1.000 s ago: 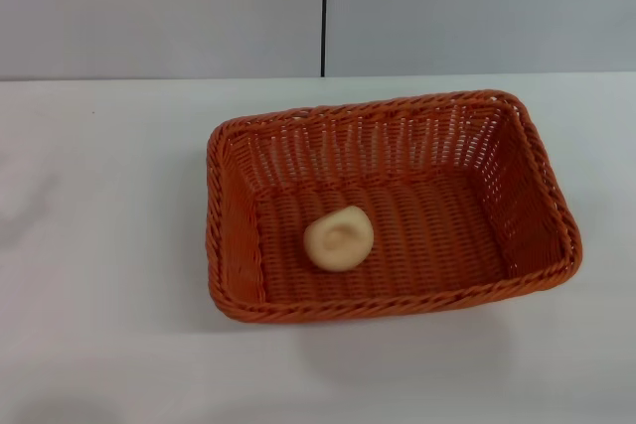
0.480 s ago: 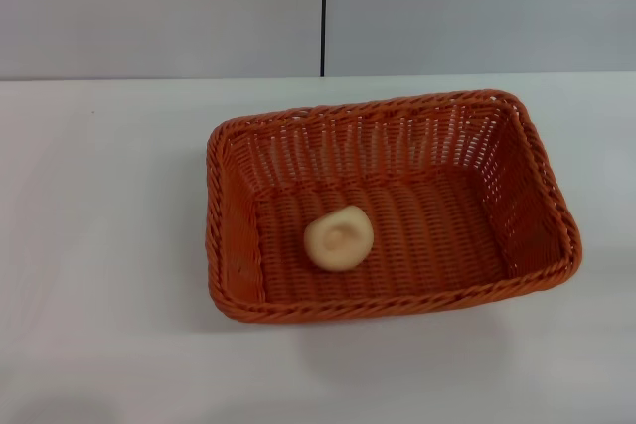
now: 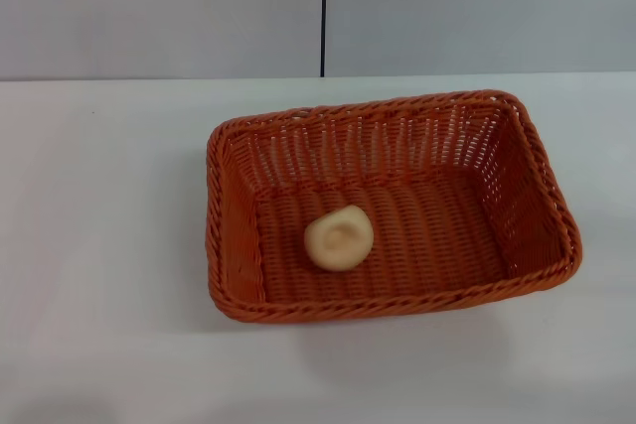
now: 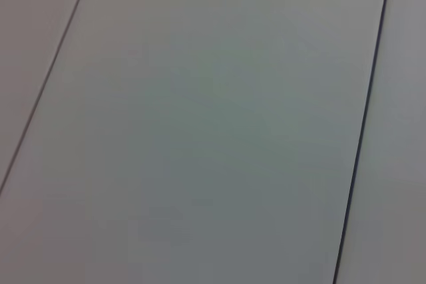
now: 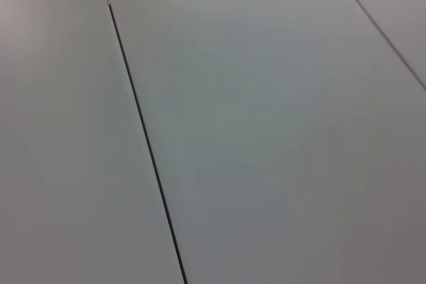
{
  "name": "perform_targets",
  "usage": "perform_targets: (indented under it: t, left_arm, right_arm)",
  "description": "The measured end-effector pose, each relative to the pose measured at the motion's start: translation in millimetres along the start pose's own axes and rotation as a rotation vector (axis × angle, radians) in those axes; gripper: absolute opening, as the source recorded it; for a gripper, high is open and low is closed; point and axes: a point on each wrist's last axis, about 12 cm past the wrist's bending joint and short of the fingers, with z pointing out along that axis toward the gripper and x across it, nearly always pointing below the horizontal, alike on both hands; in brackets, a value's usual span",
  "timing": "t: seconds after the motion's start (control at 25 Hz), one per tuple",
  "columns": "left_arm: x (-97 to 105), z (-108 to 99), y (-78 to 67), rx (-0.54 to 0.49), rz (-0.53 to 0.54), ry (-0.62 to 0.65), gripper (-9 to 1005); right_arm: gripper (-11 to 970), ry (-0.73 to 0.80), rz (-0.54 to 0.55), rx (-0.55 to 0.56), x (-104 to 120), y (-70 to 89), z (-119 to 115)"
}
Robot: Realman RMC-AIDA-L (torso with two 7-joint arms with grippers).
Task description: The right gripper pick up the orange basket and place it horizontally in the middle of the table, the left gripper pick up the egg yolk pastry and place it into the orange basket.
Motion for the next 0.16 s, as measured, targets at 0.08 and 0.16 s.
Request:
perform_targets:
  t: [0.08, 0.16]
  left_arm:
    - [5.2, -1.5, -4.3, 0.004, -0.008, 0.005, 833]
    - [6.1, -2.1, -6.0, 0.011, -0.007, 0.005, 833]
  right_arm:
    - [638, 0.008, -0.004, -0.008, 1.0, -0.2, 2.8]
    - [638, 0.010, -0.003, -0.013, 1.5, 0.6, 3.2]
